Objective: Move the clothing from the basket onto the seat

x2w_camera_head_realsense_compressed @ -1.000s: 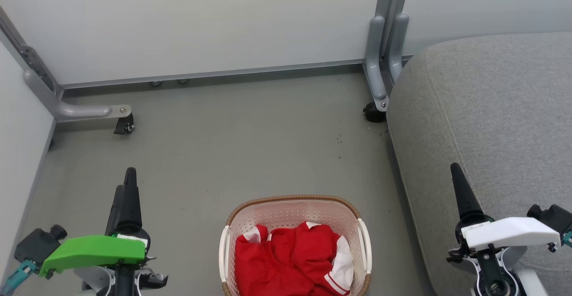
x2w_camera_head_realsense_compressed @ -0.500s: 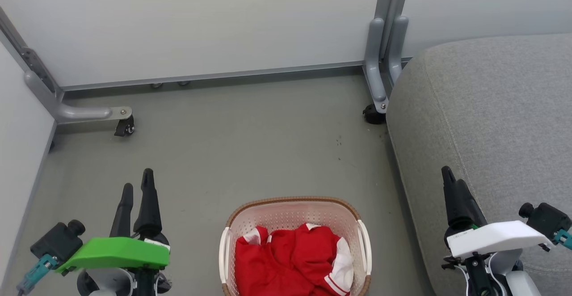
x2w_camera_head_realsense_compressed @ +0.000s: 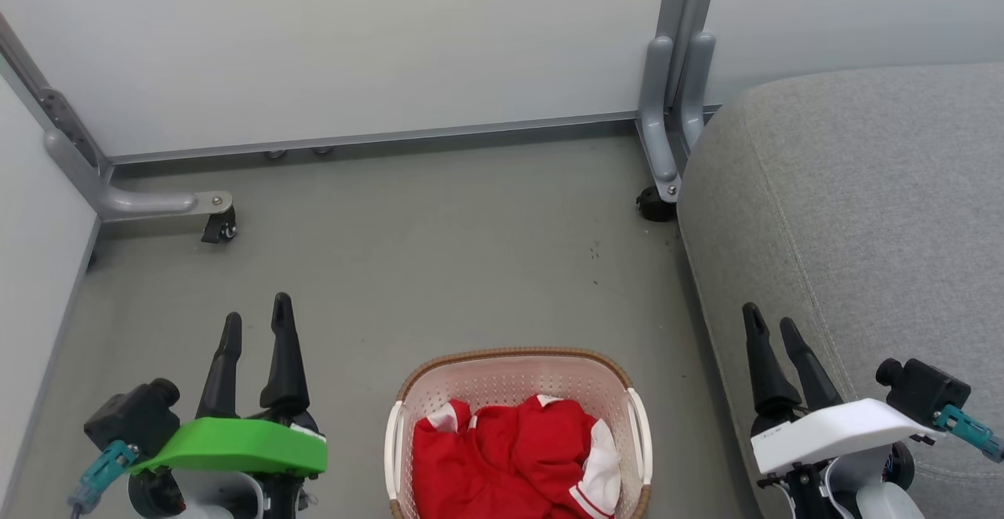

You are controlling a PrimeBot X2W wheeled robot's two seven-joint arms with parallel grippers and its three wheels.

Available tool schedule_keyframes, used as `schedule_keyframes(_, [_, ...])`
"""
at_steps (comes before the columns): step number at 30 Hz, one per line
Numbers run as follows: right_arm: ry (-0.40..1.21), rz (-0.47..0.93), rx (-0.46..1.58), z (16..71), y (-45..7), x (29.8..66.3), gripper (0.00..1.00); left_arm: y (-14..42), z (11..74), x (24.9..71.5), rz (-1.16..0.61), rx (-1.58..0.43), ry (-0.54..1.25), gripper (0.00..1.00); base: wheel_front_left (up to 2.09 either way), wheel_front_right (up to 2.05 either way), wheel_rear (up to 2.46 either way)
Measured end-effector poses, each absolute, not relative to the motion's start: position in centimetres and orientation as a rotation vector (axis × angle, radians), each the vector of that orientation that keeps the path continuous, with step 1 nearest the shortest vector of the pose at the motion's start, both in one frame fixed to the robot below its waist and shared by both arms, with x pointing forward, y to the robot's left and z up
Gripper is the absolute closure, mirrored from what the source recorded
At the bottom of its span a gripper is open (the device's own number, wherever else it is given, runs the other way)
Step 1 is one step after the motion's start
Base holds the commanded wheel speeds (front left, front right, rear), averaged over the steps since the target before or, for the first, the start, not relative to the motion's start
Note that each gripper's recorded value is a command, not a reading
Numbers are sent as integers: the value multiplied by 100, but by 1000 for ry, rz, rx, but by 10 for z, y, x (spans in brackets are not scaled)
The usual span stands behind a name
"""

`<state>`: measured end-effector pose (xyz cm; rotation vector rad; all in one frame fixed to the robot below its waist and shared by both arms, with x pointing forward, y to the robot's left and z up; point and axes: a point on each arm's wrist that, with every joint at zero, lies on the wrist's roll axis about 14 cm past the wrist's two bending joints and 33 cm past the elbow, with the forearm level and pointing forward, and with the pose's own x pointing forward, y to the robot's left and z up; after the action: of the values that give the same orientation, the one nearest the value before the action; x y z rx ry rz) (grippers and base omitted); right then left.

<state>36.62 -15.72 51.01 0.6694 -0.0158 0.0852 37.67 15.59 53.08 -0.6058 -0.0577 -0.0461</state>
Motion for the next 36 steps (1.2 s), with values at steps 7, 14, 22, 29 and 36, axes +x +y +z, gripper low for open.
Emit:
schedule_keyframes(7, [-26, 102, 584, 511, -153, 365, 0, 150, 532, 374, -62, -523, -69, 0, 0, 0, 0])
schedule_keyframes(14, [-37, 108, 509, 512, -152, 364, 0, 147, 534, 372, -72, -451, -87, 0, 0, 0, 0])
schedule_keyframes(22, [-50, 119, 433, 512, -150, 363, 0, 142, 536, 370, -91, -388, -105, 0, 0, 0, 0])
schedule_keyframes(29, [-63, 129, 379, 514, -148, 361, 0, 137, 538, 368, -108, -324, -122, 0, 0, 0, 0])
schedule_keyframes(36, [-76, 148, 320, 516, -144, 360, 0, 131, 538, 365, -128, -272, -132, 0, 0, 0, 0])
